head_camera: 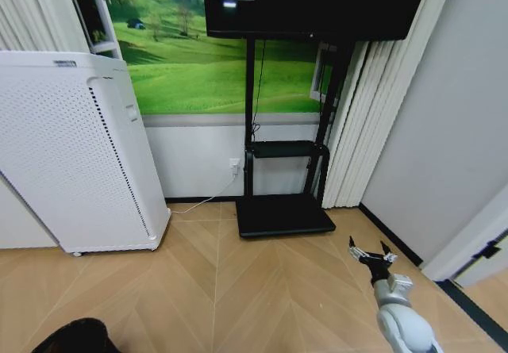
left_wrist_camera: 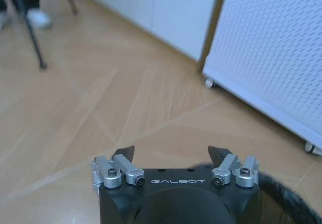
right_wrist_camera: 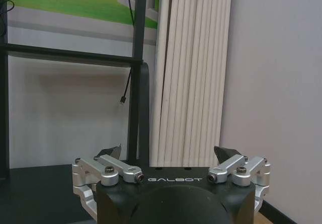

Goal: Pick up the trash bin and place the garbage on the floor into it.

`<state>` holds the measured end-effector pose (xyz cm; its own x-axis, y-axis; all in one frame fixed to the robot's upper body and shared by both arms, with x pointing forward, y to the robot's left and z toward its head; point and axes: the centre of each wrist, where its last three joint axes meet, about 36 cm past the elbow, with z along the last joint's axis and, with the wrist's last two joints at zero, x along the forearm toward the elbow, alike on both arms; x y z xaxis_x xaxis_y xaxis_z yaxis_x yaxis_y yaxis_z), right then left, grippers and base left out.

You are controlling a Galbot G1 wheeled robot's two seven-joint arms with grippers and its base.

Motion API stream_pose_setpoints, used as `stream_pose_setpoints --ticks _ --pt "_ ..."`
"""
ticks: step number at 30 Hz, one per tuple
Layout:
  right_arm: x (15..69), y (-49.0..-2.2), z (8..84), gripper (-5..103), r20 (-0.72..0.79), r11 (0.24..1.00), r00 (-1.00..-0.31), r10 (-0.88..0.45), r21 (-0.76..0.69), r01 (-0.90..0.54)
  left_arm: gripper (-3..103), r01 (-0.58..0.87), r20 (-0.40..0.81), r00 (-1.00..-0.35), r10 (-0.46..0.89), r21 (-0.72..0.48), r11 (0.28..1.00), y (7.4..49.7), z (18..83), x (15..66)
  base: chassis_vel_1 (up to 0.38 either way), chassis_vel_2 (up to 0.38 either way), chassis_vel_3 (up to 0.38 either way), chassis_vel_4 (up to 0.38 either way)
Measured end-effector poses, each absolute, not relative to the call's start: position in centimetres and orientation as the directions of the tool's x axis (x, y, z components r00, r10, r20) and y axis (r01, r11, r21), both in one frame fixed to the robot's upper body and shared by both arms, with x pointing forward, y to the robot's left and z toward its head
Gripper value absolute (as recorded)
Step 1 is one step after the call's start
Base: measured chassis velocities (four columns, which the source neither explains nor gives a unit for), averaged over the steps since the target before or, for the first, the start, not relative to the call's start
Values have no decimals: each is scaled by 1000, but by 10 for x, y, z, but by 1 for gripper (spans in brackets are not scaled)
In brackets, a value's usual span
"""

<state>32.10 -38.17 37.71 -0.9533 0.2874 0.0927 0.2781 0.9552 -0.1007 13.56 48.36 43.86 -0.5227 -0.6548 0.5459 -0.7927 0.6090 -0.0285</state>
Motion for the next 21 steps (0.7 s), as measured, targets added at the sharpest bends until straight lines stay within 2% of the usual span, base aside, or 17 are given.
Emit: stream_pose_setpoints --ticks 2,3,4,6,7,8,10,12,14,15,17,18,21 --pt "309 -382 380 100 100 951 -947 307 -82 299 95 -688 397 -653 -645 44 724 479 446 147 0 0 0 0" --pt "309 -382 380 100 100 951 -947 307 -82 299 95 -688 397 -653 -645 44 724 479 446 147 0 0 0 0" --pt "305 -383 382 100 105 949 -944 312 -76 305 95 -659 363 -684 -632 64 749 477 448 151 0 0 0 0" --pt "284 -387 389 100 129 946 -937 324 -40 322 100 -516 230 -811 -538 155 843 462 465 171 0 0 0 0" --pt "284 -387 389 100 129 946 -937 324 -40 322 100 -516 230 -811 -538 155 843 462 465 171 0 0 0 0" --pt "271 -386 394 100 138 947 -937 320 -23 320 100 -437 166 -868 -467 187 880 449 475 186 0 0 0 0" --pt "251 -378 404 100 131 957 -948 289 -8 290 100 -323 101 -932 -347 202 925 424 492 208 0 0 0 0" --pt "246 -374 408 100 128 961 -952 276 -4 278 100 -289 88 -946 -311 197 937 415 496 214 0 0 0 0" --pt "226 -348 422 100 115 978 -972 205 26 209 100 -135 65 -987 -146 153 979 371 506 234 0 0 0 0" --pt "226 -348 422 100 115 978 -972 205 26 209 100 -135 65 -987 -146 153 979 371 506 234 0 0 0 0" --pt "221 -316 430 100 111 991 -987 116 54 122 100 -50 76 -995 -59 119 992 339 505 233 0 0 0 0" --pt "221 -316 430 100 111 991 -987 116 54 122 100 -50 76 -995 -59 119 992 339 505 233 0 0 0 0" --pt "222 -283 430 100 96 998 -994 46 49 51 100 20 94 -995 13 71 997 302 499 228 0 0 0 0"
